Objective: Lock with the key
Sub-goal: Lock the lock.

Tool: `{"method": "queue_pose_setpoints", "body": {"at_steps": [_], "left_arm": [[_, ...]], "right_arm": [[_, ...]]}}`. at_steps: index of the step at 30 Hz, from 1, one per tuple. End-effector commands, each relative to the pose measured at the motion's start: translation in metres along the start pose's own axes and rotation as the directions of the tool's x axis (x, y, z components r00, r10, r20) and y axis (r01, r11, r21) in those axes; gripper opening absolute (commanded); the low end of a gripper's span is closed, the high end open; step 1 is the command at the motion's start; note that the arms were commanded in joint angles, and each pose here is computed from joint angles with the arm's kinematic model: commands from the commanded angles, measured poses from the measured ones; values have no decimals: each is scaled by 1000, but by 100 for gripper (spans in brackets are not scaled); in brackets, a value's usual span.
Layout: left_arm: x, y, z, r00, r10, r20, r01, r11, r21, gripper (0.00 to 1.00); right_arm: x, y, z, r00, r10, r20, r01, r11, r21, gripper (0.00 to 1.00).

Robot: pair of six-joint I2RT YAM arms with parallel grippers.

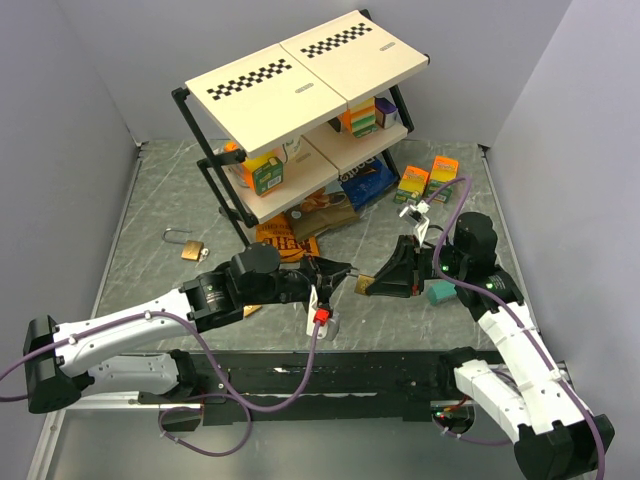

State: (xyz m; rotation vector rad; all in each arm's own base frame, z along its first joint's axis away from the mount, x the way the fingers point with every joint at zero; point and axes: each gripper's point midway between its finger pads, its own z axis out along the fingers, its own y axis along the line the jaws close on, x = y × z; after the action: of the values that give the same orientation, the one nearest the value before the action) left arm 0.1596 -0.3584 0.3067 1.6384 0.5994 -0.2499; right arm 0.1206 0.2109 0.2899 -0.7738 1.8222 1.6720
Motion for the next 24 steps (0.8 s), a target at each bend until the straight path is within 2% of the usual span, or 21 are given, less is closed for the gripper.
{"method": "queue_pose_setpoints", "body": {"at_steps": [1, 3, 4, 5, 6, 7, 9, 10, 11, 13, 14, 15, 16, 17, 21, 24], "left_arm": [[-18, 19, -5, 999, 5, 47, -3, 999, -31, 10], [-19, 16, -5, 999, -8, 50, 9, 1000, -15, 1], [-20, 15, -5, 998, -20, 53, 21, 1000, -7, 1], [-20, 15, -6, 997, -52, 51, 52, 999, -2, 1], [-21, 14, -7, 996, -72, 51, 71, 997, 2, 1], [-24, 17, -8, 994, -91, 53, 91, 996, 3, 1], [-22, 8, -8, 981, -191, 39, 188, 980, 57, 1], [-23, 19, -11, 974, -224, 42, 222, 974, 52, 1], [-25, 3, -10, 950, -311, 35, 304, 943, 134, 1], [-28, 15, -14, 920, -390, 37, 381, 913, 149, 1], [-24, 5, -13, 882, -471, -4, 464, 866, 186, 1], [-34, 13, -15, 865, -501, 24, 485, 848, 214, 1], [-32, 13, -17, 831, -557, 2, 542, 810, 222, 1], [-30, 9, -14, 808, -589, -17, 575, 782, 242, 1], [-42, 10, -18, 729, -684, -28, 656, 686, 313, 1], [-45, 11, -19, 683, -728, -49, 698, 632, 336, 1]], "right_arm": [[-14, 17, -1, 995, -95, 9, 95, 995, -32, 0], [-15, 17, -1, 996, -89, 8, 89, 996, -25, 0], [-16, 16, -1, 994, -110, 12, 110, 994, -16, 3], [-17, 13, -1, 994, -113, 14, 113, 994, 3, 15], [-18, 13, -2, 989, -147, 11, 147, 989, 21, 48], [-20, 10, -3, 987, -159, 11, 159, 986, 50, 62], [-29, 4, -7, 972, -236, 8, 232, 963, 136, 81], [-33, 1, -8, 965, -263, 4, 259, 952, 164, 85], [-43, -2, -11, 940, -341, -4, 334, 919, 208, 87], [-43, -3, -15, 925, -379, -31, 376, 897, 234, 93], [-48, -2, -17, 896, -441, -48, 439, 865, 244, 94], [-48, -1, -18, 885, -461, -61, 461, 853, 242, 95], [-45, -2, -20, 887, -456, -81, 461, 853, 244, 96], [-48, 1, -22, 862, -498, -92, 504, 829, 243, 100], [-46, 6, -26, 825, -555, -109, 563, 789, 245, 100], [-41, 12, -29, 775, -622, -114, 628, 739, 244, 100]]}}
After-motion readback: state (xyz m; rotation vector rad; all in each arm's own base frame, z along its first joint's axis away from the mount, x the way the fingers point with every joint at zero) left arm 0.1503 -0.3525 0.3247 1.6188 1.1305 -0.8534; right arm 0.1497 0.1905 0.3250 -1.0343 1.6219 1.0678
